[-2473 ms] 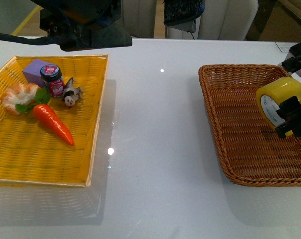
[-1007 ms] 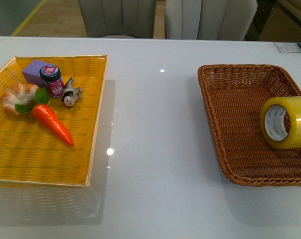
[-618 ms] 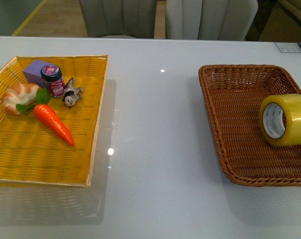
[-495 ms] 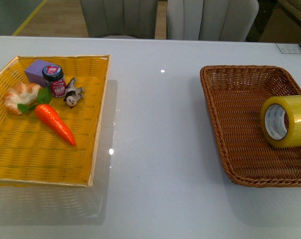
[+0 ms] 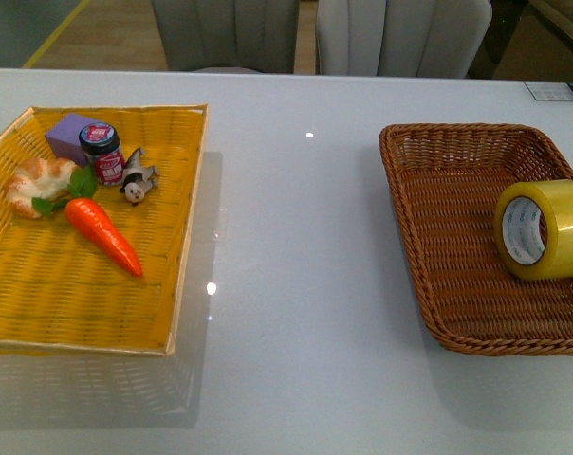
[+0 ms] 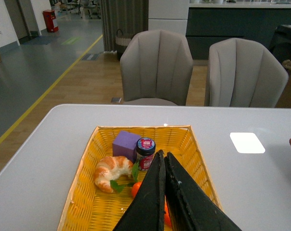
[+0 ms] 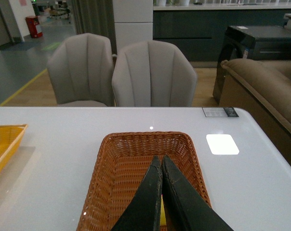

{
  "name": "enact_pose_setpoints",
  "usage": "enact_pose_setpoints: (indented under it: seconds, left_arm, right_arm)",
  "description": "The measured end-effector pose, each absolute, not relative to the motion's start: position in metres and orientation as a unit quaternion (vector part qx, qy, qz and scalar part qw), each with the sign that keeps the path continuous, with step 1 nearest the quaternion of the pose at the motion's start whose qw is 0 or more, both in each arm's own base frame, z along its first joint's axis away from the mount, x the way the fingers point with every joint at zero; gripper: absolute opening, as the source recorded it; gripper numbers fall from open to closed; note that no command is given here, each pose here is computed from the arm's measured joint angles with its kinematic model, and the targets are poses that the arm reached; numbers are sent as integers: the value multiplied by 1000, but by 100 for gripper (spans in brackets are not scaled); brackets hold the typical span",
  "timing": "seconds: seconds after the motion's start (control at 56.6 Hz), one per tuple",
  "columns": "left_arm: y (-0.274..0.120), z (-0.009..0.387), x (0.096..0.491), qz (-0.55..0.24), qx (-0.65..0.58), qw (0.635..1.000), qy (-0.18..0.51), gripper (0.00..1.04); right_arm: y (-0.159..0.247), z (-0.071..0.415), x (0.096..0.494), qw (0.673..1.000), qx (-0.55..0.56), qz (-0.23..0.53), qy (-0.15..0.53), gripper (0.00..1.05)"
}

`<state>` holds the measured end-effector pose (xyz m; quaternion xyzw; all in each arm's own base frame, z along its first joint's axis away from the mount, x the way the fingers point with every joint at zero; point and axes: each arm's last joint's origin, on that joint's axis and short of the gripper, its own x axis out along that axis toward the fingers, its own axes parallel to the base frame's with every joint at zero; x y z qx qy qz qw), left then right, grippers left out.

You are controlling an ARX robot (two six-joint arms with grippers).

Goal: Move tape to another basket

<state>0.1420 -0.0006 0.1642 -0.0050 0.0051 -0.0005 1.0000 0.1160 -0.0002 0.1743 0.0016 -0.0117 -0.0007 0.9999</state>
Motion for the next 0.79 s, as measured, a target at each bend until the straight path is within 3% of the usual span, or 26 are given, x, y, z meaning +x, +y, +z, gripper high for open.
enact_pose_setpoints:
  seconds: [0.795]
  left_arm:
    - [-1,171,113,-2,-5,1000,-8,2]
  right_arm:
    - [0,171,97,1000,2,-1,-9,2]
